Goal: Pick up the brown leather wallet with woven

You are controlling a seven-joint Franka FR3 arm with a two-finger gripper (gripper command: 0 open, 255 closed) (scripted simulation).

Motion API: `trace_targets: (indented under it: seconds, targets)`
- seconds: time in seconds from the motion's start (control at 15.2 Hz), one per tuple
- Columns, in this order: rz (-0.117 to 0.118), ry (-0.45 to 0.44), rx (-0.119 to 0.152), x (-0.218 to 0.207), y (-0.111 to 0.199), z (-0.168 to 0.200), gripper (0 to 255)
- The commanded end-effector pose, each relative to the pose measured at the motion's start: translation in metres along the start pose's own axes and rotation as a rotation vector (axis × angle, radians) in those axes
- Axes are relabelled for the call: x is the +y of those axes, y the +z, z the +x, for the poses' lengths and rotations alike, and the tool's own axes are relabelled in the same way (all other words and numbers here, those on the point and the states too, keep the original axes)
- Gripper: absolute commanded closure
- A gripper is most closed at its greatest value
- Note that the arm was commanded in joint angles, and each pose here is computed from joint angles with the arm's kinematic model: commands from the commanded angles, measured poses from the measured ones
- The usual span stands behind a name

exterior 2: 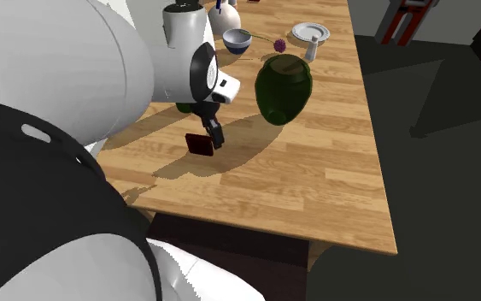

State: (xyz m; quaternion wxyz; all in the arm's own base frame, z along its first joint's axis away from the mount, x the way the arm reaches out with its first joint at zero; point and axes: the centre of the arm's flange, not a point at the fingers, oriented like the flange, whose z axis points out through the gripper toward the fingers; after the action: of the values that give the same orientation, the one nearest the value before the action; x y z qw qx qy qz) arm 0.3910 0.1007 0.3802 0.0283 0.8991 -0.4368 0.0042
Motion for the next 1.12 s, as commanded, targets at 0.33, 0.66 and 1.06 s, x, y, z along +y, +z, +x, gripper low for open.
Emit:
trace_targets:
  seconds: [0.33,0.66,1.06]
  targets:
    - [0.017,0.197,-0.007,-0.035,0.049,0.008,0]
    - [0.017,0.197,-0.007,-0.036,0.078,0.007,0]
    - [0.017,0.197,-0.007,-0.037,0.079,0.006,255]
